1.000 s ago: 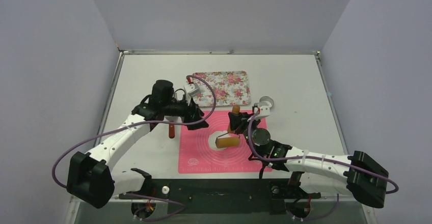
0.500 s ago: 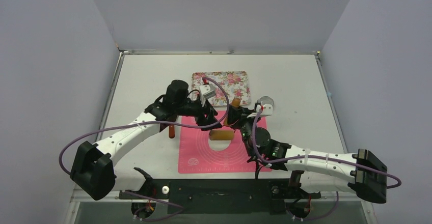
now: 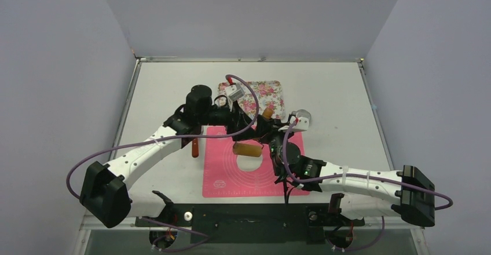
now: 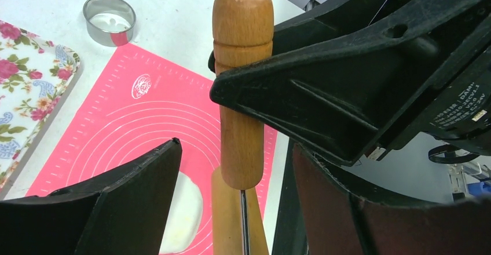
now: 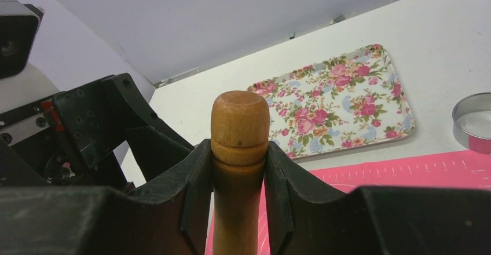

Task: Roll out the dumpling wrappers from the dough
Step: Flatten out the dough on the work surface.

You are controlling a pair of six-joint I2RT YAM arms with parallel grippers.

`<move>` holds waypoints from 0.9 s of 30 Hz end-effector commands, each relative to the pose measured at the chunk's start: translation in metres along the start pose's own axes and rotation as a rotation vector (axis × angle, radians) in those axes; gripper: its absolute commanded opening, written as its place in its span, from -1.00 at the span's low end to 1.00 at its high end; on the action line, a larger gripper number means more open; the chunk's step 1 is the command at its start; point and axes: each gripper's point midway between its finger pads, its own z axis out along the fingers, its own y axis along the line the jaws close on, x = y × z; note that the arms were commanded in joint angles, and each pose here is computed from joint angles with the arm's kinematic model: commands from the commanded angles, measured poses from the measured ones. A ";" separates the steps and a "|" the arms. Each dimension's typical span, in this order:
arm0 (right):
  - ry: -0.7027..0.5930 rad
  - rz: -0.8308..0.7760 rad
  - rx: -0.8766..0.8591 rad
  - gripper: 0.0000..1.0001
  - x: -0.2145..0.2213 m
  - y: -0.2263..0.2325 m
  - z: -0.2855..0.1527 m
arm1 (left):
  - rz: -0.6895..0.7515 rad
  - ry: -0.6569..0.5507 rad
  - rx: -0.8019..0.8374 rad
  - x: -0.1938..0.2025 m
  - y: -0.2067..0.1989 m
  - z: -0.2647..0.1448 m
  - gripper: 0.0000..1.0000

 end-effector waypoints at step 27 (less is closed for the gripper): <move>0.232 0.169 -0.159 0.33 -0.037 0.017 0.006 | 0.282 0.084 -0.043 0.003 0.006 -0.004 -1.00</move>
